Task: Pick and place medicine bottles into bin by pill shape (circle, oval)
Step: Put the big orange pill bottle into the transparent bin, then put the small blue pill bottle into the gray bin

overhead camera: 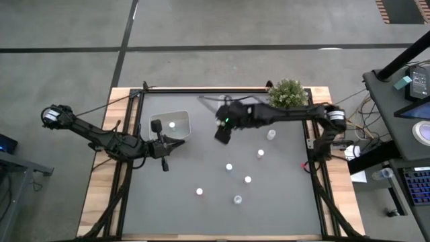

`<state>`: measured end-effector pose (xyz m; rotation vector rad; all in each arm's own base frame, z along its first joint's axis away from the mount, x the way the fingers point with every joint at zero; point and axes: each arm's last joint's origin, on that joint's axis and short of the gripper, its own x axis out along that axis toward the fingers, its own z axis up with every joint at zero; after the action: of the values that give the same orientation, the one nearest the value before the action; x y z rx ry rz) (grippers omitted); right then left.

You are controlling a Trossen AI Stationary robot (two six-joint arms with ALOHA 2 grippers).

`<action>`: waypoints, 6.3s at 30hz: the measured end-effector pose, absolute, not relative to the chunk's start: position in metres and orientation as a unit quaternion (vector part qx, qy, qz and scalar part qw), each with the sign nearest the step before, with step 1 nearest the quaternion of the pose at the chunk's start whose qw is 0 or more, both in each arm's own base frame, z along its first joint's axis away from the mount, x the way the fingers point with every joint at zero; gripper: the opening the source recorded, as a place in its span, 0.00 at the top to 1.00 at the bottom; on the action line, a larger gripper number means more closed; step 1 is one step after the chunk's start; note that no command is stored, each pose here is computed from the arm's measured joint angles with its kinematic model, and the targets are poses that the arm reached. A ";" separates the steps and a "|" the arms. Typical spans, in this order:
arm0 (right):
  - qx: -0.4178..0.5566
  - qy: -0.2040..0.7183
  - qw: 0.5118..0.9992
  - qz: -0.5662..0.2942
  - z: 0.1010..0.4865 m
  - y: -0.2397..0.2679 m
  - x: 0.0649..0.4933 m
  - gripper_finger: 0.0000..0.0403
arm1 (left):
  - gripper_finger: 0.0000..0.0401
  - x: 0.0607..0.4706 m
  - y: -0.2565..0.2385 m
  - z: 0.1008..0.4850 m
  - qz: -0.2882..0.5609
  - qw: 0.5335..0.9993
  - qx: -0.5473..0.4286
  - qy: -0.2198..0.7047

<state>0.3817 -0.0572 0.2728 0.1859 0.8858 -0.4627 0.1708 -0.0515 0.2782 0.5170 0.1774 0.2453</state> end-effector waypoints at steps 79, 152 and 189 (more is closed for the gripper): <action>0.000 0.268 0.945 -0.186 0.236 -0.013 0.249 0.40 | 1.00 0.199 -0.063 0.273 0.135 0.982 0.129 0.033; -0.099 0.038 0.994 -0.020 0.255 0.003 0.166 0.41 | 0.61 0.412 -0.060 0.181 -0.016 0.915 -0.030 0.401; -0.101 0.041 0.994 -0.020 0.254 0.003 0.167 0.41 | 0.75 0.352 -0.068 0.331 -0.127 0.988 0.078 -0.046</action>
<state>0.1668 0.0031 0.2537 -0.2024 0.0824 -0.0394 0.3515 -0.0685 0.3312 0.1572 -0.0916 -0.2553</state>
